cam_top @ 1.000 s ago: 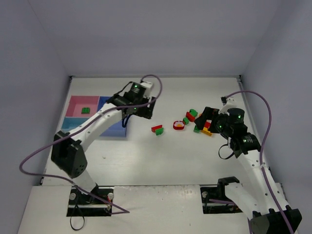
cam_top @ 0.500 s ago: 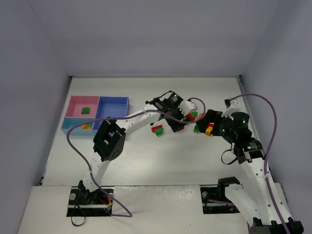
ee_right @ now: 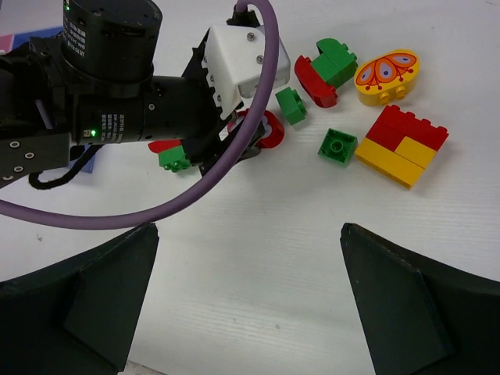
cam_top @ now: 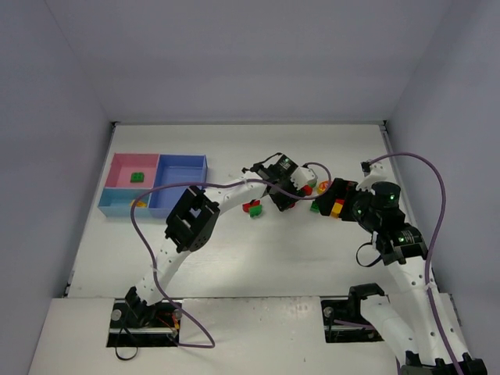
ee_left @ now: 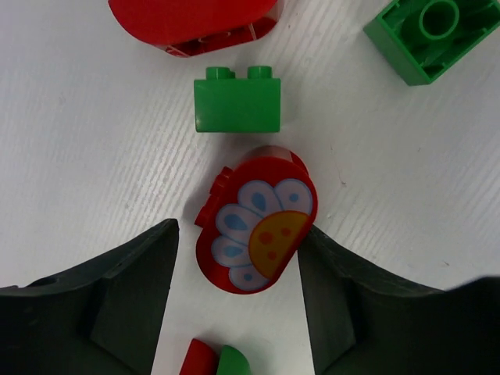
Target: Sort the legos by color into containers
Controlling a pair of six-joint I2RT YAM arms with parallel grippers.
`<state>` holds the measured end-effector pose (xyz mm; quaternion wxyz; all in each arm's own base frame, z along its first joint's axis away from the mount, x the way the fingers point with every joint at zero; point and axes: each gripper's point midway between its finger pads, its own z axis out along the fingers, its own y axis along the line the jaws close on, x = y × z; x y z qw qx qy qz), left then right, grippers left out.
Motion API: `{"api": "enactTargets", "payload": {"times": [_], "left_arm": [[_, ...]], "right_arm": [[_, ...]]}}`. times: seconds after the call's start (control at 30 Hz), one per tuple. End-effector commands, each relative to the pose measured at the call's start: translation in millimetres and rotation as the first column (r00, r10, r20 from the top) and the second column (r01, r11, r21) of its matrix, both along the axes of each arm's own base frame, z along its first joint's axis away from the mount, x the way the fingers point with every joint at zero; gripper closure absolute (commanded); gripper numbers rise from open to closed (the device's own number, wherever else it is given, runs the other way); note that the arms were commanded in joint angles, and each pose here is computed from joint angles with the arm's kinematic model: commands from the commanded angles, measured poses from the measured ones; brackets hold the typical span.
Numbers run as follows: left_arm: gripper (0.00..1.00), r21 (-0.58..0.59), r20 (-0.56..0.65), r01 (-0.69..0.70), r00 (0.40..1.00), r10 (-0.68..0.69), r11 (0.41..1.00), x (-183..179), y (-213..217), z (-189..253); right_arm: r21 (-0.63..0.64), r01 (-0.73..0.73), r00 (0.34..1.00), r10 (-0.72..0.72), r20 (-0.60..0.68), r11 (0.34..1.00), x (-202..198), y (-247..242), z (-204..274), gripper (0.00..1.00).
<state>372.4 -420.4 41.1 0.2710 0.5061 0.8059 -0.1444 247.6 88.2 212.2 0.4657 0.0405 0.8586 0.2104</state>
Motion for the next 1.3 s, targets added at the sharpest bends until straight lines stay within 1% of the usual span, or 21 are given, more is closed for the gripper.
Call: {"api": "enactTargets", "payload": {"times": [0.0, 0.07, 0.23, 0.27, 0.37, 0.4, 0.47, 0.5, 0.53, 0.57, 0.6, 0.63, 0.67, 0.73, 0.87, 0.97, 1.07, 1.17, 1.2, 1.23, 1.27], "left_arm": [[0.45, -0.115, 0.129, -0.007, 0.991, 0.022, 0.993, 25, -20, 51], [0.47, -0.125, 0.12, -0.009, 0.992, 0.024, 0.992, 25, -19, 49], [0.79, -0.201, 0.118, -0.054, 0.99, 0.079, 0.978, 28, -12, 66], [0.8, -0.194, 0.105, -0.074, 0.99, 0.095, 0.978, 28, -3, 60], [0.86, -0.238, 0.118, -0.139, 0.978, 0.171, 0.961, 34, 15, 87], [0.86, -0.24, 0.102, -0.203, 0.967, 0.232, 0.949, 38, 30, 85], [0.86, -0.28, 0.109, -0.257, 0.949, 0.297, 0.925, 42, 49, 112], [0.86, -0.281, 0.087, -0.348, 0.919, 0.385, 0.895, 49, 70, 112], [0.86, -0.308, 0.104, -0.387, 0.895, 0.434, 0.869, 51, 84, 133], [0.86, -0.295, 0.105, -0.432, 0.872, 0.478, 0.852, 52, 99, 137], [0.86, -0.285, 0.095, -0.5, 0.834, 0.543, 0.818, 56, 119, 137], [0.86, -0.29, 0.136, -0.564, 0.776, 0.616, 0.773, 61, 143, 153], [0.86, -0.264, 0.137, -0.605, 0.747, 0.65, 0.751, 59, 159, 151], [0.86, -0.251, 0.143, -0.71, 0.645, 0.75, 0.658, 63, 205, 154], [0.86, -0.213, 0.099, -0.841, 0.488, 0.867, 0.497, 67, 277, 143], [0.85, -0.179, 0.077, -0.897, 0.396, 0.915, 0.403, 70, 316, 134], [0.8, -0.139, 0.059, -0.93, 0.336, 0.94, 0.341, 70, 339, 124], [0.72, -0.096, 0.045, -0.947, 0.304, 0.952, 0.307, 67, 350, 110], [0.67, -0.083, 0.042, -0.95, 0.298, 0.954, 0.3, 66, 352, 105], [0.56, -0.074, 0.038, -0.953, 0.293, 0.955, 0.295, 65, 354, 102], [0.53, -0.061, 0.028, -0.952, 0.298, 0.954, 0.3, 63, 353, 96]], "right_arm": [[0.026, -0.01, 0.996, 0.008, 0.092, 1.0, 5, 4, 32, 0.0], [0.026, -0.006, 0.995, 0.003, 0.096, 1.0, 5, 3, 33, 0.0], [0.02, -0.004, 0.995, 0.002, 0.1, 1.0, 4, 2, 33, 0.0], [0.022, -0.005, 0.995, 0.002, 0.101, 1.0, 4, 2, 34, 0.0], [0.022, -0.003, 0.995, 0.001, 0.104, 1.0, 4, 2, 35, 0.0], [0.021, -0.005, 0.994, 0.003, 0.106, 1.0, 4, 2, 36, 0.0], [0.022, -0.005, 0.994, 0.003, 0.109, 1.0, 5, 3, 37, 0.0], [0.021, -0.005, 0.994, 0.003, 0.106, 1.0, 5, 3, 37, 0.0], [0.02, -0.006, 0.994, 0.004, 0.107, 1.0, 5, 3, 37, 0.0], [0.018, -0.006, 0.994, 0.004, 0.106, 1.0, 5, 2, 36, 0.0], [0.015, -0.006, 0.995, 0.005, 0.104, 1.0, 5, 2, 35, 0.0], [0.013, -0.007, 0.995, 0.005, 0.103, 1.0, 5, 2, 35, 0.0], [0.013, -0.002, 0.995, 0.001, 0.1, 1.0, 6, 1, 34, 0.0], [0.012, -0.003, 0.996, 0.002, 0.094, 1.0, 6, 2, 31, 0.0], [0.004, -0.002, 0.997, 0.002, 0.079, 1.0, 9, 1, 26, 0.0], [-0.003, -0.005, 0.998, 0.005, 0.07, 1.0, 11, 2, 24, 0.0], [-0.005, -0.002, 0.998, 0.002, 0.066, 1.0, 12, 1, 23, 0.0], [-0.007, 0.001, 0.998, 0.0, 0.063, 1.0, 12, 1, 22, 0.0], [-0.008, 0.004, 0.998, -0.003, 0.063, 1.0, 12, 0, 22, 0.0], [-0.009, 0.005, 0.998, -0.004, 0.06, 1.0, 12, 0, 20, 0.0], [-0.009, 0.007, 0.998, -0.006, 0.06, 1.0, 12, 0, 20, 0.0]]}}
